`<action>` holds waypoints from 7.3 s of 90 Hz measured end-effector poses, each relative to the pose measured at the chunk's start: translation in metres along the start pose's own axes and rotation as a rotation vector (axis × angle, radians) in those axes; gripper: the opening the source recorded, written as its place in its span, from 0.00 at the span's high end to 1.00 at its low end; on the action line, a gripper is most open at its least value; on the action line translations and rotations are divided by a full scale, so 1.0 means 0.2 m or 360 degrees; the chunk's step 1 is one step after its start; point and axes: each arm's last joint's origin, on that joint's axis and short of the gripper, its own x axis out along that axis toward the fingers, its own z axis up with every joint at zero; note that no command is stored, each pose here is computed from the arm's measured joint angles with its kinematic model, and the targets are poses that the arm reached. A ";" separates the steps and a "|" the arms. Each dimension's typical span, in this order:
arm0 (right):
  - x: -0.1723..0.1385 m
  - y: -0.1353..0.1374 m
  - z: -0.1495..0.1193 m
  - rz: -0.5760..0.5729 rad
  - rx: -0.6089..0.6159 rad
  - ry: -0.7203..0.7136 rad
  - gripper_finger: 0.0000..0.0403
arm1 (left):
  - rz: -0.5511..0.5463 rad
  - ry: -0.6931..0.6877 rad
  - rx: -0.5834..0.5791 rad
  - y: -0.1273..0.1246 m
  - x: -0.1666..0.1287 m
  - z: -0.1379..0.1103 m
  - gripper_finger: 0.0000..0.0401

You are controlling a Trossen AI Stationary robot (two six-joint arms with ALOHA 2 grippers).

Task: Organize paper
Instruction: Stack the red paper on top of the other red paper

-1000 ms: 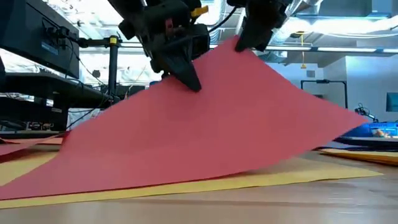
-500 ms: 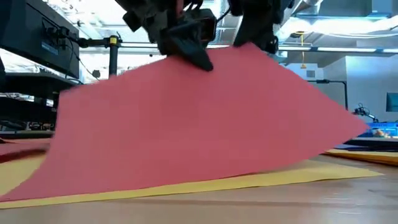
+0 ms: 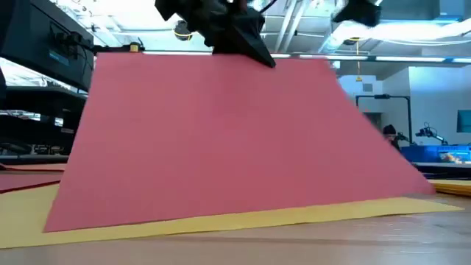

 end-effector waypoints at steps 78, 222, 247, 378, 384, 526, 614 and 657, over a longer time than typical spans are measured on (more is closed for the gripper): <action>0.31 -0.14 -0.41 0.0006 -0.0320 0.0276 0.45 | 0.0210 0.0172 -0.0134 0.06 0.00 -0.07 1.00; 0.92 0.05 -0.44 0.0561 -0.0712 0.0442 1.00 | 0.0171 0.0446 0.0207 0.06 -0.14 -0.06 0.82; 0.83 0.11 -0.29 0.0557 -0.0899 0.0435 1.00 | 0.0179 0.0373 0.0306 -0.05 -0.35 0.00 0.83; 0.60 0.13 0.08 0.0447 -0.0857 0.0178 1.00 | -0.0039 -0.0142 0.0623 -0.14 -0.32 0.14 0.65; 0.59 0.12 0.10 0.0443 -0.0858 0.0152 1.00 | -0.0068 -0.0183 0.0597 -0.15 -0.31 0.15 0.65; 0.15 -0.16 0.21 0.0501 -0.0244 0.0060 0.52 | 0.0577 0.0483 -0.0337 -0.38 -0.81 -0.27 1.00; 0.90 -0.04 -0.17 0.0547 -0.0008 0.0557 0.53 | 0.1105 0.0900 -0.0688 0.10 -0.98 -1.06 1.00; 1.37 0.12 -0.35 0.0711 0.0114 0.0576 0.53 | 0.1003 0.1034 -0.0378 0.09 -0.98 -1.07 0.98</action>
